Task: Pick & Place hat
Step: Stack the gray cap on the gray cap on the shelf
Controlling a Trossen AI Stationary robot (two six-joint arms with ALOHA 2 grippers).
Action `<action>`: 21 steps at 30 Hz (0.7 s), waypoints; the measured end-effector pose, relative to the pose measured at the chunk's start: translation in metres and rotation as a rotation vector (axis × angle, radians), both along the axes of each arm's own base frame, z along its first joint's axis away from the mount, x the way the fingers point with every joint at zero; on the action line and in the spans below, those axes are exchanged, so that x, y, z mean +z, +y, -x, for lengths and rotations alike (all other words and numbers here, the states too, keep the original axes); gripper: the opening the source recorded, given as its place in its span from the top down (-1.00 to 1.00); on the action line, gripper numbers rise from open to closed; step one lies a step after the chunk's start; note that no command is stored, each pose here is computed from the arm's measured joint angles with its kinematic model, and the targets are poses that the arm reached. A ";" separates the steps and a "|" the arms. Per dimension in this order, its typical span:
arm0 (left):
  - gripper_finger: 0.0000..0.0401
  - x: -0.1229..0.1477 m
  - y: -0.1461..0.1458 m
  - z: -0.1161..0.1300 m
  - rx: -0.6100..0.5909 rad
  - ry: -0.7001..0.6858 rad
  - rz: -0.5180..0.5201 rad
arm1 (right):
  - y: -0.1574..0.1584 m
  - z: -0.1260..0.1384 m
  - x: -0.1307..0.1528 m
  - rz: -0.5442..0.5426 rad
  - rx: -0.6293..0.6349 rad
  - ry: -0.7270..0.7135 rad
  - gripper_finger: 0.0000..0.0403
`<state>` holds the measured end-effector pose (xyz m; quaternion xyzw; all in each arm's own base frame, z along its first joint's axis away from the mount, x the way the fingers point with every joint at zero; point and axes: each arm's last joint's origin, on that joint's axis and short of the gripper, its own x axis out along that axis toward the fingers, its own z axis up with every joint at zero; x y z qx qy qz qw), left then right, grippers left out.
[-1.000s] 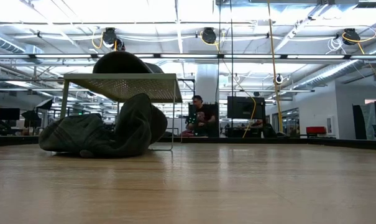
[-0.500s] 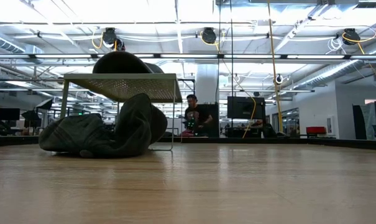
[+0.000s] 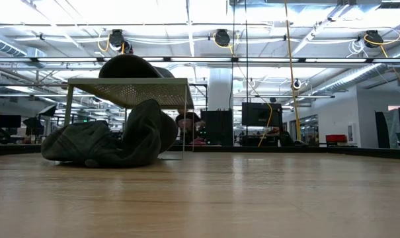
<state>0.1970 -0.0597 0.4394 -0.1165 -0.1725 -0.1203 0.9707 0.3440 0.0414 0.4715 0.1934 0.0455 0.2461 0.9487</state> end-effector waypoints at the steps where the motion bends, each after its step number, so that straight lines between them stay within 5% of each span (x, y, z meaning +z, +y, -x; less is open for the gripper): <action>1: 0.96 0.000 0.000 0.000 0.002 0.000 0.000 | 0.000 0.000 0.000 -0.001 0.001 -0.002 0.39; 7: 0.84 0.000 0.001 0.000 0.003 0.010 0.032 | 0.001 0.000 0.001 -0.026 0.013 0.004 0.94; 21: 0.33 -0.011 0.003 0.007 -0.004 0.147 -0.020 | 0.007 0.038 -0.001 -0.067 0.082 0.272 0.98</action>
